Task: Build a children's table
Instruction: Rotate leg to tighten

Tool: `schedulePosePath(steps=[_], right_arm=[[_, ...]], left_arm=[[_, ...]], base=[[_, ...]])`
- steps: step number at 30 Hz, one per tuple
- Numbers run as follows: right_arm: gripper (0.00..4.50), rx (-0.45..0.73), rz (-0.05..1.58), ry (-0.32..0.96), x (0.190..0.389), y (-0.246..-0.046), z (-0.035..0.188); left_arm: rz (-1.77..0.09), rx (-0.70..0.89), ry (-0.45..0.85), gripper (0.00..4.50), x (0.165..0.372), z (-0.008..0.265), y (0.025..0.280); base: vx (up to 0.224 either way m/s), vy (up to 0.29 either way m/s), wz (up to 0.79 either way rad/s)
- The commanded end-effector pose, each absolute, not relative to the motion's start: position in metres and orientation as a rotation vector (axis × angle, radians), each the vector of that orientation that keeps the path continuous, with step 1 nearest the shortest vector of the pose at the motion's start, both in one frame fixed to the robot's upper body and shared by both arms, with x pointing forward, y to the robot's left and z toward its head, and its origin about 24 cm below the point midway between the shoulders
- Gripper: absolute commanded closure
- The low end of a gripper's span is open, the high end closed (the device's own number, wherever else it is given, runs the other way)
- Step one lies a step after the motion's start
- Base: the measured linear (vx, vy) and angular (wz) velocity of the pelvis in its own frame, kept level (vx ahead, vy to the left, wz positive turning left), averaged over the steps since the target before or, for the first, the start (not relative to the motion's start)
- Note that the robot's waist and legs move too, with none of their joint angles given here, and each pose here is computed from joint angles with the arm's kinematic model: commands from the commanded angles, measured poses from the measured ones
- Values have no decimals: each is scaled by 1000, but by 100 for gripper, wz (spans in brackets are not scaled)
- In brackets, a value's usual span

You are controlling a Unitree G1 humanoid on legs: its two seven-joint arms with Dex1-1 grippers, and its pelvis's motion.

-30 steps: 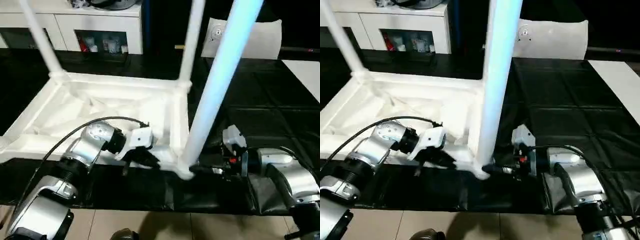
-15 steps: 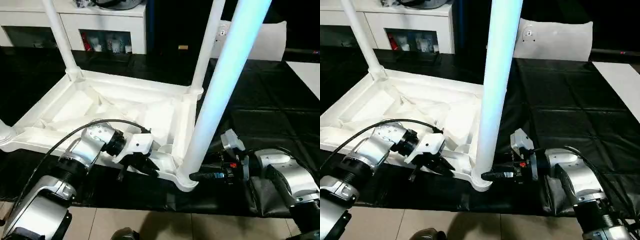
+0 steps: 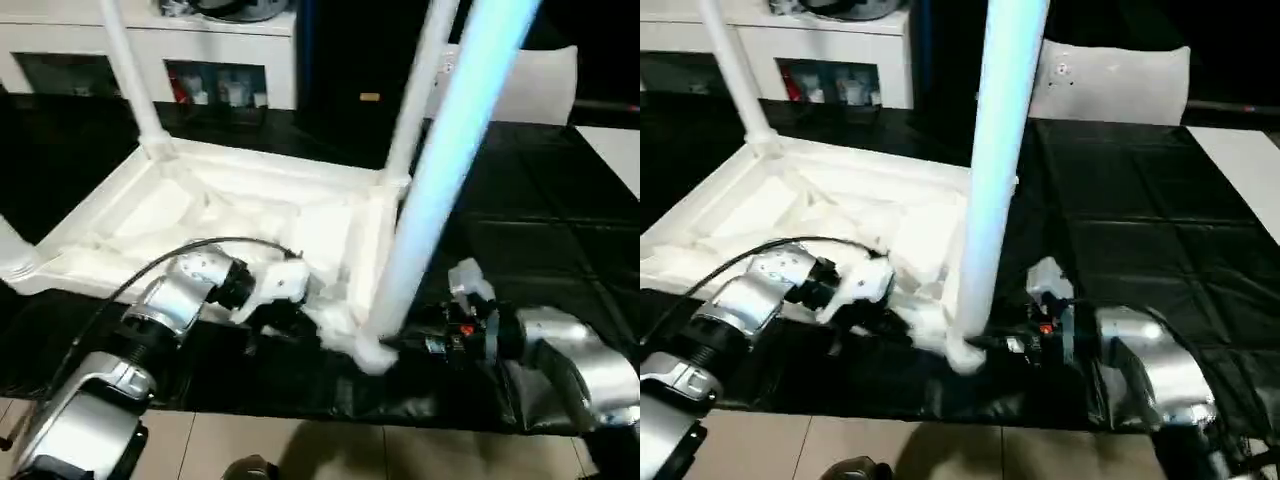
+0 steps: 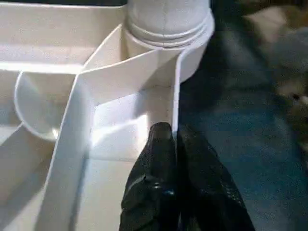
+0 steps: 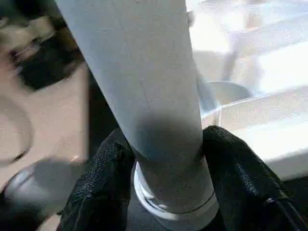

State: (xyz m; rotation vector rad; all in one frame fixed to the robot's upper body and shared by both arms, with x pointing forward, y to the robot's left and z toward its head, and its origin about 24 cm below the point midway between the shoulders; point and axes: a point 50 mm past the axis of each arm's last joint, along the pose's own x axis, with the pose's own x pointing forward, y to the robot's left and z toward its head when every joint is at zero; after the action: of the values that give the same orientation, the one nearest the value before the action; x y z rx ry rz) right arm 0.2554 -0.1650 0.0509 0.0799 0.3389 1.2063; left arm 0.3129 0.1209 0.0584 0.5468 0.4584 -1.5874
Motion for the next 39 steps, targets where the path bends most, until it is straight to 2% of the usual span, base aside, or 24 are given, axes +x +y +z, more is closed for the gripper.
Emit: schedulePosePath(steps=[1,2,3,4,6,8,11,14,16,18,20,24,25,26,28,30,31,34,39], right_arm=[[255,111,1188,318,257,-134,47],[255,116,1103,327,263,-128,44],[255,116,1103,327,263,-128,44],[255,132,992,339,272,-117,40],[256,129,956,347,276,-110,39],[257,148,844,371,288,-92,38],[258,159,758,391,296,-82,39],[258,115,704,373,301,-71,42],[258,154,707,353,300,-73,44],[189,172,702,345,300,-75,45],[179,169,700,326,298,-82,46],[145,146,694,289,292,-103,47],[136,116,715,270,288,-114,48],[136,105,720,267,287,-118,48],[99,81,746,246,284,-129,50],[89,73,756,241,283,-137,51],[81,33,818,237,280,-150,55],[49,-2,892,237,277,-159,60],[49,-36,1032,257,270,-170,65]], left_arm=[[-1461,484,405,450,320,58,99],[-1417,459,409,450,322,58,94],[-1417,459,409,450,322,58,94],[-1348,420,413,450,325,57,86],[-1312,400,416,450,327,57,80],[-1214,355,417,450,332,58,66],[-1150,337,414,450,335,60,58],[-1083,336,403,450,337,63,46],[-1084,342,398,450,337,63,45],[-1087,348,396,450,337,64,45],[-1097,379,394,450,336,63,49],[-1106,420,408,450,335,64,62],[-1129,437,409,450,334,63,68],[-1139,441,409,450,333,62,70],[-1179,465,410,450,332,60,76],[-1210,483,417,450,330,58,81],[-1269,513,424,450,329,57,90],[-1340,556,415,450,327,59,97],[-1475,615,406,450,322,63,104]], base=[[0,0,0],[0,0,0],[0,0,0],[0,0,0],[0,0,0],[0,0,0],[0,0,0],[0,0,0],[0,0,0],[0,0,0],[0,0,0],[0,0,0],[0,0,0],[0,0,0],[0,0,0],[0,0,0],[0,0,0],[0,0,0],[0,0,0]])
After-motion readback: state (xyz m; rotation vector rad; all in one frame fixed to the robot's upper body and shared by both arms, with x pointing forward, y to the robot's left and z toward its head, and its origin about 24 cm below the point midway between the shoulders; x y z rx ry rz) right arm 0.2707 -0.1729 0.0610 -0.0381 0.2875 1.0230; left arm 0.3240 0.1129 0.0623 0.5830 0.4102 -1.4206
